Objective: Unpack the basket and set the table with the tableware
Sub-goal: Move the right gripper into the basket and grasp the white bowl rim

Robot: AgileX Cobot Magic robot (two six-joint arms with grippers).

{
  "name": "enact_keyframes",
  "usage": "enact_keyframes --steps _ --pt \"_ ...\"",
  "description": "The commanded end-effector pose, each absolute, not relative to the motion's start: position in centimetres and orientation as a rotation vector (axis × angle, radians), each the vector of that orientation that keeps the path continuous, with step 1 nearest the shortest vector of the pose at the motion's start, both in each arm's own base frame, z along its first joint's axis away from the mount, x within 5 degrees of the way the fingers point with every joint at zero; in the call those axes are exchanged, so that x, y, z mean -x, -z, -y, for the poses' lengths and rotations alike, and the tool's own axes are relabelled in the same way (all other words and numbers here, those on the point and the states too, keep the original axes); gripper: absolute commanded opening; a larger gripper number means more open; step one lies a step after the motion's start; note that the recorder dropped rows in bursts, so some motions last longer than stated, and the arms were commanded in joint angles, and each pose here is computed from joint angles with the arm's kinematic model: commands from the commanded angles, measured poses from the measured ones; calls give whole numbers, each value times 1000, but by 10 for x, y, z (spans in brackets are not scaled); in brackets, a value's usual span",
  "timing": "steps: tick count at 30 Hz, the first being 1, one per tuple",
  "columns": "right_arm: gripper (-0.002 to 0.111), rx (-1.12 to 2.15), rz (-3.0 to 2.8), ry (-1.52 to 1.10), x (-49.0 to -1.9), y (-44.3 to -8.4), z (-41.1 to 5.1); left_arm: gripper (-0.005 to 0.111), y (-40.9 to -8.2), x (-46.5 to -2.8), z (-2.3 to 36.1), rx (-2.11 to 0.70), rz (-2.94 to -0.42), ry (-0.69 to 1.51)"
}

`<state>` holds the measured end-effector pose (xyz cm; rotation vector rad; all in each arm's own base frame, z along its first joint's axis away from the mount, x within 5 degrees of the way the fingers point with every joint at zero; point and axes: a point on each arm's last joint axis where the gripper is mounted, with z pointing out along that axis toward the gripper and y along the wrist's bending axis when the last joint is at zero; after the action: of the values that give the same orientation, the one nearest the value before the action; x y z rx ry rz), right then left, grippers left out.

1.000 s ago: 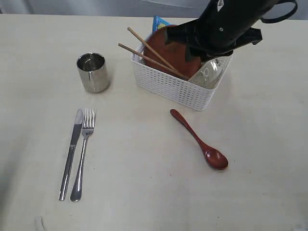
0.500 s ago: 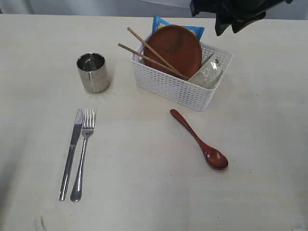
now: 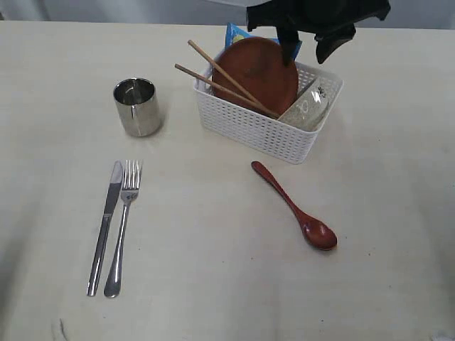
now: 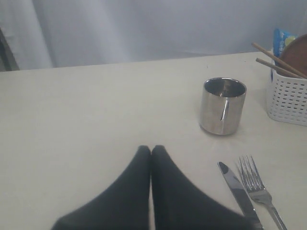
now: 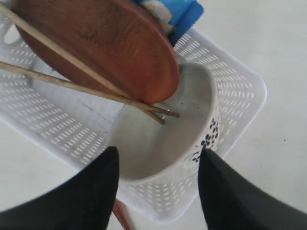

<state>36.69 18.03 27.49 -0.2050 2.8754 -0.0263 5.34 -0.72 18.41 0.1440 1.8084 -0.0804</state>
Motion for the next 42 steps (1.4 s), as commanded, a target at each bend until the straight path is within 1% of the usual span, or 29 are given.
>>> enact_keyframes --steps 1,5,10,11,15,16,19,22,32,42 --pt "50 187 -2885 79 -372 -267 -179 0 -184 -53 8 -145 -1800 91" --pt "59 224 -2894 97 -374 -261 -180 0 -184 -53 8 -145 -1800 91" --pt "59 153 -2886 132 -376 -260 -177 0 -184 -53 8 -145 -1800 91" --pt "59 150 -2888 133 -376 -259 -177 0 -184 -53 8 -145 -1800 91" --pt "50 160 -2926 147 -376 -245 -179 0 -184 -53 8 -145 -1800 91" --pt "49 166 -2938 156 -376 -241 -178 0 -184 -53 8 -145 -1800 91" --pt "49 178 -2969 207 -372 -229 -174 0 -184 -53 8 -145 -1800 91" --pt "49 196 -2960 260 -372 -226 -171 0 -184 -53 8 -145 -1800 91" --pt "49 191 -2975 255 -372 -222 -171 0 -184 -53 8 -145 -1800 91" --pt "49 194 -3035 260 -375 -200 -175 0 -184 -53 8 -145 -1800 91"
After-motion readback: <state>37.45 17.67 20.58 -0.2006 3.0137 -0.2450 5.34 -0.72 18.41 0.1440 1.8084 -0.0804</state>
